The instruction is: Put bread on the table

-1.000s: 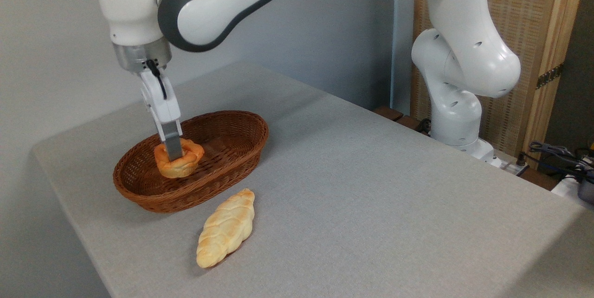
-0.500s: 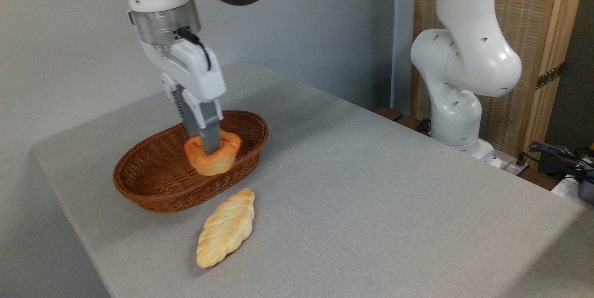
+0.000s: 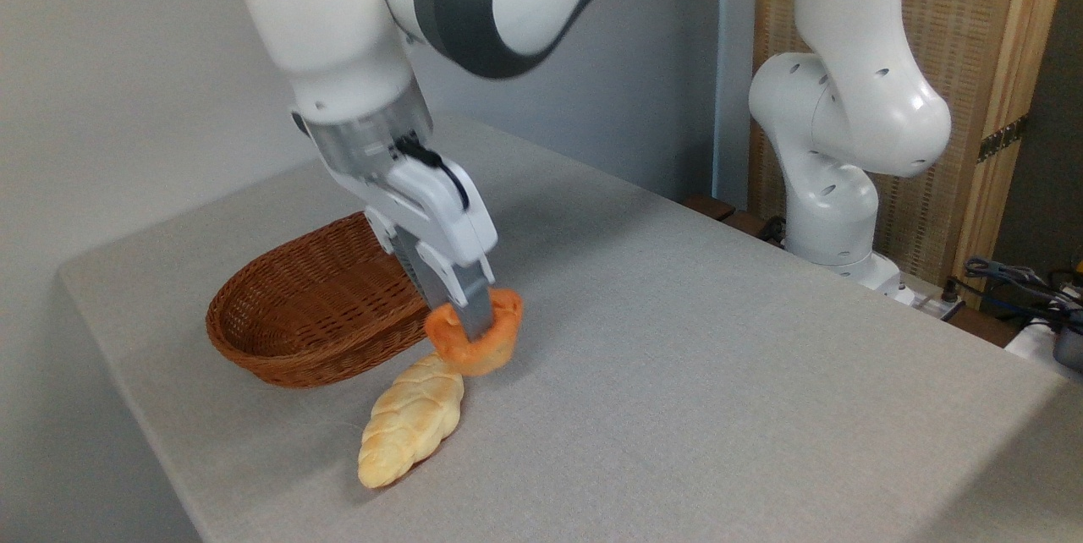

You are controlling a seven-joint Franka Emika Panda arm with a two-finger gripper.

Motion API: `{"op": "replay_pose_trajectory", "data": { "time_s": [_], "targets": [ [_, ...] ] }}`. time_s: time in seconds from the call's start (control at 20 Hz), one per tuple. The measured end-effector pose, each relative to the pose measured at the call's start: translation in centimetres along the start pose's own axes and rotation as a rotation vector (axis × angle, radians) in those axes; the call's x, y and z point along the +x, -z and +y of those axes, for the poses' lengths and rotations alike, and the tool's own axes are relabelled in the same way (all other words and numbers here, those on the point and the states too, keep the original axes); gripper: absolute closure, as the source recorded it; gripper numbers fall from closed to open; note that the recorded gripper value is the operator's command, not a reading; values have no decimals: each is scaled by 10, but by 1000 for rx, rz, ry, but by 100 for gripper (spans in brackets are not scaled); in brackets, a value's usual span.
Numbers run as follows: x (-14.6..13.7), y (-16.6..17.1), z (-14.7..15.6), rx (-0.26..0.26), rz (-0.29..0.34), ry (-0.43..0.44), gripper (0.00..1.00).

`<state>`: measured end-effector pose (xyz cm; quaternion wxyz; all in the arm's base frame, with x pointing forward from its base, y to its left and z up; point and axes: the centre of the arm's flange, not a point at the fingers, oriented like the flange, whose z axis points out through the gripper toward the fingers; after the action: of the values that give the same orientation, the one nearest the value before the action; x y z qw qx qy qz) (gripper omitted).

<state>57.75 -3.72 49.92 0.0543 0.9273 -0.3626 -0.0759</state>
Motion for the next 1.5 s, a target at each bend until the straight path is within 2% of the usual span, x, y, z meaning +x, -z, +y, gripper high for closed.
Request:
{"op": "replay_pose_trajectory", "data": {
  "time_s": [0.35, 1.15, 1.35, 1.5],
  "targets": [
    [-4, -26, -14, -33, -39, 24, 0],
    [-2, -26, -13, -31, -38, 21, 0],
    [3, -14, -15, 8, 8, 17, 0],
    [13, 14, -15, 86, 98, 6, 0]
  ]
}}
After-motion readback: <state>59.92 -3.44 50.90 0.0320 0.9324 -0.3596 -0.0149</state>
